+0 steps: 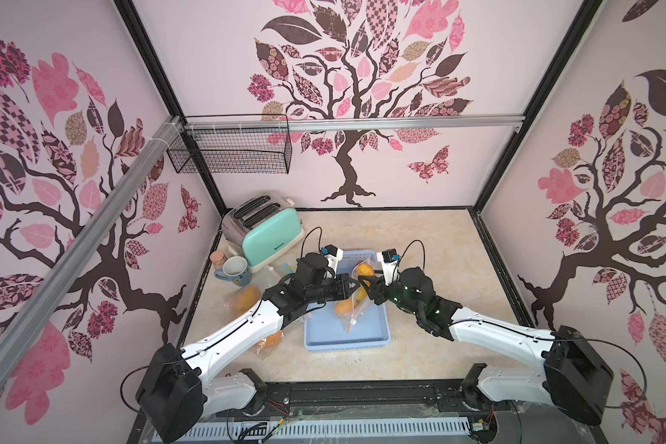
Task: Put the potatoes into a zipper bag and zip it
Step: Place the potato into the zipper food storage bag.
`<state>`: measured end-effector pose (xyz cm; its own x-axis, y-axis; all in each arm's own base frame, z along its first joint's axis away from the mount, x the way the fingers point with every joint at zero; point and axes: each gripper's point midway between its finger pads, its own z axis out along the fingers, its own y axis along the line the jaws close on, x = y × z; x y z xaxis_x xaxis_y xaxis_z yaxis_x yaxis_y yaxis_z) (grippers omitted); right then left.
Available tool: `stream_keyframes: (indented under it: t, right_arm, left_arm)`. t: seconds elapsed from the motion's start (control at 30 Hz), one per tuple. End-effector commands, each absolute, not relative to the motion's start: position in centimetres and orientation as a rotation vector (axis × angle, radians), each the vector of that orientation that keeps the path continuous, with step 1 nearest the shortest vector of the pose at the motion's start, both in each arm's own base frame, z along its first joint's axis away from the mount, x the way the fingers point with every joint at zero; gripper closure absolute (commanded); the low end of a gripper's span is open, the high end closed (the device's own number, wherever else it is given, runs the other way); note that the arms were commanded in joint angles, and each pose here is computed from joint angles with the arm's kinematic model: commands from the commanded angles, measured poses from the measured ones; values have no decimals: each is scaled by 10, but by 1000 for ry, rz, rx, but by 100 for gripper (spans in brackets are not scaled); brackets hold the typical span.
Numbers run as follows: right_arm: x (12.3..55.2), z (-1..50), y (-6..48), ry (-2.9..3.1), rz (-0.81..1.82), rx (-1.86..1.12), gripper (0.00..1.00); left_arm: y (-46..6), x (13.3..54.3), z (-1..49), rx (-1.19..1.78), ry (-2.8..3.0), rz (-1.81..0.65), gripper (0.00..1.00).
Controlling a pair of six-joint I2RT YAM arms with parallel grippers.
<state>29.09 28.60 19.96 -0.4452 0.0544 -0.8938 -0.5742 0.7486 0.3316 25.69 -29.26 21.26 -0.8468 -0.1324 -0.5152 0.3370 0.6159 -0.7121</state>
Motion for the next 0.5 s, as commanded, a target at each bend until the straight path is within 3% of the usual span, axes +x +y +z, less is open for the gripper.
stream_keyframes:
  t: [0.0,0.47]
  right_arm:
    - [290,189,291,1980,734,-445,53]
    - [286,162,306,2216,607,-502,42]
  left_arm:
    - [-287,261,220,168,2274,-1125,100]
    - [-278,269,232,187,2252,-1009,100]
